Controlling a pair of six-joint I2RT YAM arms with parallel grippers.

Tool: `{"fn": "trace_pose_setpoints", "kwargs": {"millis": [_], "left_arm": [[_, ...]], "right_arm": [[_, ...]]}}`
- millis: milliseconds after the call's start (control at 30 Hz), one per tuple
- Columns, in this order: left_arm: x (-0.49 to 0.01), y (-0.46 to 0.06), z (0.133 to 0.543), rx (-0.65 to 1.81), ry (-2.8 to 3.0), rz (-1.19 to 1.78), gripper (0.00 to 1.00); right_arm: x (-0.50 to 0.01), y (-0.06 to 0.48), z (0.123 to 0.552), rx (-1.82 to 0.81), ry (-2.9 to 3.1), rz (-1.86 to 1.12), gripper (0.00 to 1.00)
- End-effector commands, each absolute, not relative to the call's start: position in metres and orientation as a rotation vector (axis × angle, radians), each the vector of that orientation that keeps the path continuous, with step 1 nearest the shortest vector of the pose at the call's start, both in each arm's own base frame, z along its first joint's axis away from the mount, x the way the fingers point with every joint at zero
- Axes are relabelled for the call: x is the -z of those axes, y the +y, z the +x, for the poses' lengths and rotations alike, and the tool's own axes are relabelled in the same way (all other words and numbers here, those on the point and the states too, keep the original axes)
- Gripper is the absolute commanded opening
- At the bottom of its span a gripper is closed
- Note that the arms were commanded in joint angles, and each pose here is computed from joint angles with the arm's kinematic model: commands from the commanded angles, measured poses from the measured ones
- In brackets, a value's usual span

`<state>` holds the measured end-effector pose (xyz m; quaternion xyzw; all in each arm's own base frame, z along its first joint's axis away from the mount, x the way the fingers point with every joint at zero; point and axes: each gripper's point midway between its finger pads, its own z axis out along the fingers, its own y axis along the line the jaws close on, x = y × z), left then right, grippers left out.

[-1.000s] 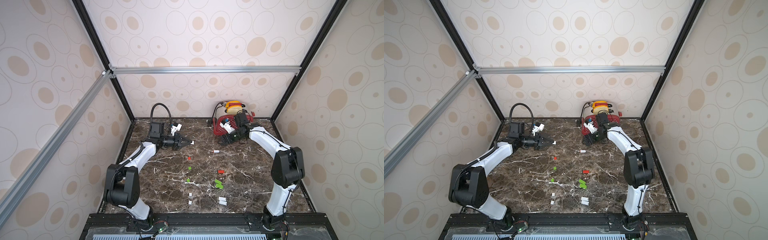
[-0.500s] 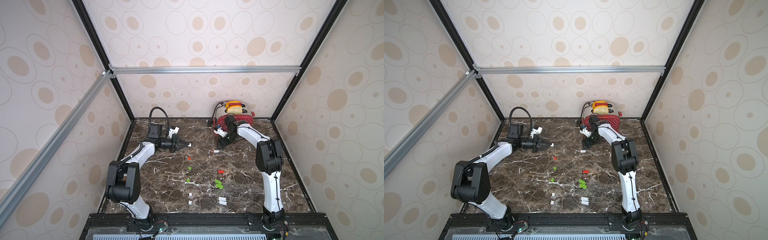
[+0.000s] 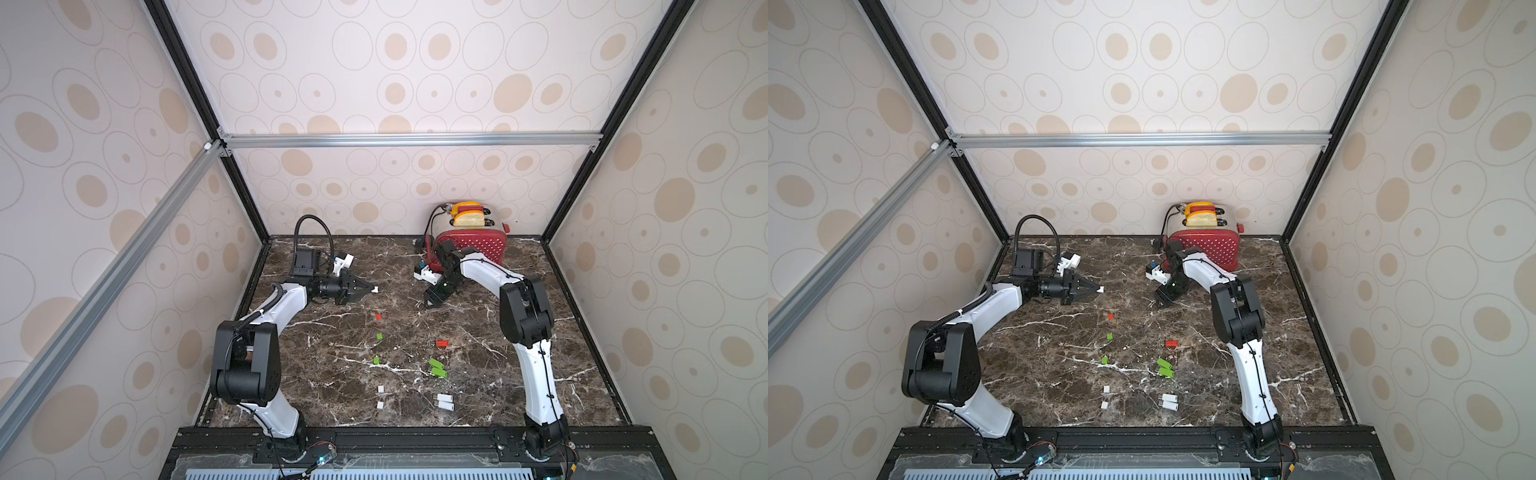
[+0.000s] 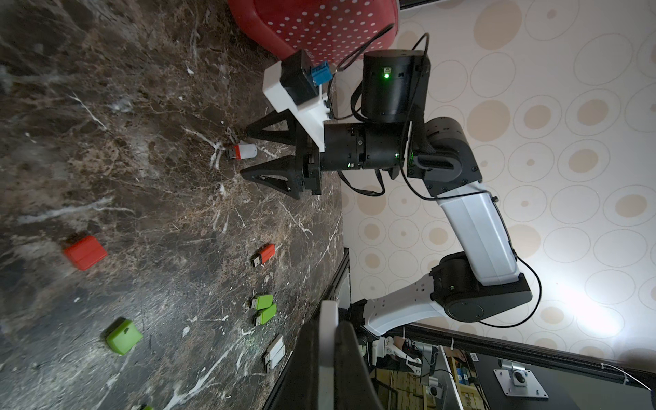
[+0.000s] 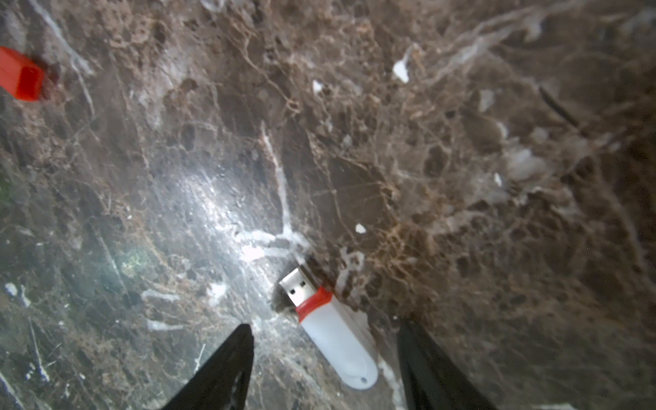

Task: Close the usb drive cover
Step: Pick up the USB drive from the center of the board.

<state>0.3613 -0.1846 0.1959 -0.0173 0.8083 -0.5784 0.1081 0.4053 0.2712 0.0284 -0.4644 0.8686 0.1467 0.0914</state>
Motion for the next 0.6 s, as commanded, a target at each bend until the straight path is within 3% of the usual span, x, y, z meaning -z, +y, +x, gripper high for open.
{"fn": "trace_pose_setpoints", "kwargs": {"millis": [0, 367, 567], "left_arm": [[-0.2017, -0.1837, 0.362, 1.689, 2.36, -0.011, 0.0], [-0.2025, -0.1841, 0.3605, 1.693, 2.362, 0.001, 0.0], [-0.2015, -0.1846, 0.3609, 1.702, 2.365, 0.001, 0.0]], "right_arm": [[-0.0198, 0.2627, 0.3889, -0.367, 2.602, -1.453, 0.66], [-0.0208, 0.2574, 0.3819, -0.25, 2.575, -1.491, 0.38], [-0.0184, 0.2597, 0.3846, -0.209, 2.569, -1.482, 0.37]]}}
